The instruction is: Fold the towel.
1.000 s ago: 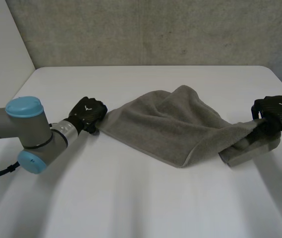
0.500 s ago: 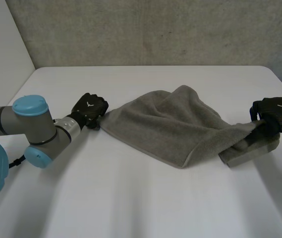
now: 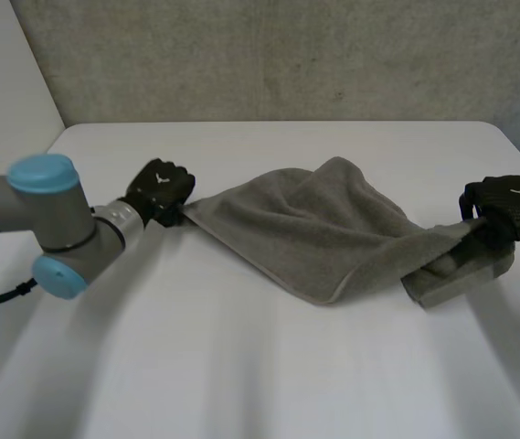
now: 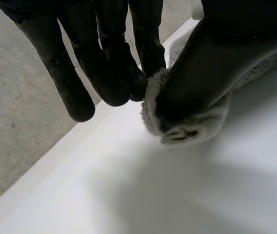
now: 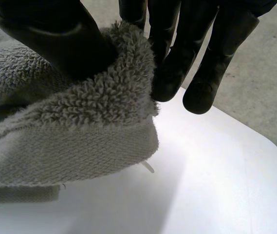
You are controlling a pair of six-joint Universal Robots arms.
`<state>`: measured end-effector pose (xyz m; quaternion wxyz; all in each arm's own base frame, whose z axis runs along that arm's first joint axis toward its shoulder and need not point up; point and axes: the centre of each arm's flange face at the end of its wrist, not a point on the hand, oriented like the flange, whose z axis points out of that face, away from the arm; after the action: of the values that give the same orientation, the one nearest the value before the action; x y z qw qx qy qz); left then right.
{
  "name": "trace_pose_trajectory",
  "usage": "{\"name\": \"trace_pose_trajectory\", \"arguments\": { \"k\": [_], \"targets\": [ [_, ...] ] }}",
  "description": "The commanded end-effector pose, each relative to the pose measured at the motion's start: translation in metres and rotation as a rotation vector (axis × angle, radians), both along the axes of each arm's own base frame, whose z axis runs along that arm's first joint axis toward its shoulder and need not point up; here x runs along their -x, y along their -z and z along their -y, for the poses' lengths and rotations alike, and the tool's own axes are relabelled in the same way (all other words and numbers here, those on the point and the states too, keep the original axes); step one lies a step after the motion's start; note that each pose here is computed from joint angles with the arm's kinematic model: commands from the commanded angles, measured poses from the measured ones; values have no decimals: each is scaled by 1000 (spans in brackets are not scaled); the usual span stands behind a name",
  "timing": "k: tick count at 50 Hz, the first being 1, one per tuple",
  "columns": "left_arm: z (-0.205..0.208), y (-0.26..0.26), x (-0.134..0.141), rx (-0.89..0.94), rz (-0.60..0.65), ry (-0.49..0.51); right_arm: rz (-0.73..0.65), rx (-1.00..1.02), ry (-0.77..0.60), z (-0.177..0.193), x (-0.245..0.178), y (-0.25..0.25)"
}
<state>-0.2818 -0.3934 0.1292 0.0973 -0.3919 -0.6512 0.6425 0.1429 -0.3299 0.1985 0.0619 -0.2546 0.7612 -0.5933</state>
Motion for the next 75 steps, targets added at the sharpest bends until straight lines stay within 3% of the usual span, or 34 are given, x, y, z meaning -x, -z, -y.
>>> {"name": "trace_pose_trajectory", "arguments": {
  "k": [1, 3, 11, 15, 22, 29, 37, 39, 40, 42, 43, 44, 45, 48, 49, 51, 54, 57, 65, 75],
  "targets": [
    [-22, -65, -17, 15, -4, -30, -44, -94, -88, -16, -10, -22],
    [-34, -93, -35, 9, -4, -59, -87, -128, -138, -25, -14, -39],
    [-68, -162, -65, 51, -23, -71, -204, -206, -273, -50, -28, -85],
    [-71, -172, -79, 27, -22, -82, -251, -236, -311, -59, -30, -94],
    [-74, -153, -95, -140, 28, -106, -371, -281, -410, -64, -34, -82],
    [-63, -86, -92, -270, 307, -22, -495, -371, -500, -52, -68, -30],
    [-16, -79, -66, -157, 345, -57, -475, -75, -427, 1, -109, -23],
    [19, -106, -65, -24, 273, -185, -395, 129, -350, 26, -126, -49],
    [19, -107, -65, -23, 272, -185, -394, 130, -349, 26, -127, -49],
    [47, -157, -66, 166, 105, -354, -245, 363, -272, 42, -142, -93],
    [47, -157, -66, 167, 104, -354, -244, 364, -272, 42, -142, -93],
    [53, -189, -64, 272, -19, -409, -145, 480, -217, 48, -142, -122],
    [53, -189, -64, 273, -20, -409, -144, 481, -217, 48, -142, -122],
    [50, -272, -69, 527, -391, -454, 162, 793, -53, 44, -127, -206],
    [50, -272, -69, 528, -392, -454, 163, 794, -53, 44, -127, -207],
    [38, -312, -72, 646, -538, -410, 276, 934, -21, 37, -121, -239],
    [35, -320, -72, 685, -565, -395, 267, 944, -43, 35, -123, -242],
    [35, -317, -72, 675, -559, -394, 254, 925, -65, 36, -125, -238],
    [47, -259, -66, 501, -469, -360, 118, 725, -209, 51, -144, -171],
    [48, -127, -81, 144, -311, -347, -3, 484, -281, 61, -156, -60]
  ]
}}
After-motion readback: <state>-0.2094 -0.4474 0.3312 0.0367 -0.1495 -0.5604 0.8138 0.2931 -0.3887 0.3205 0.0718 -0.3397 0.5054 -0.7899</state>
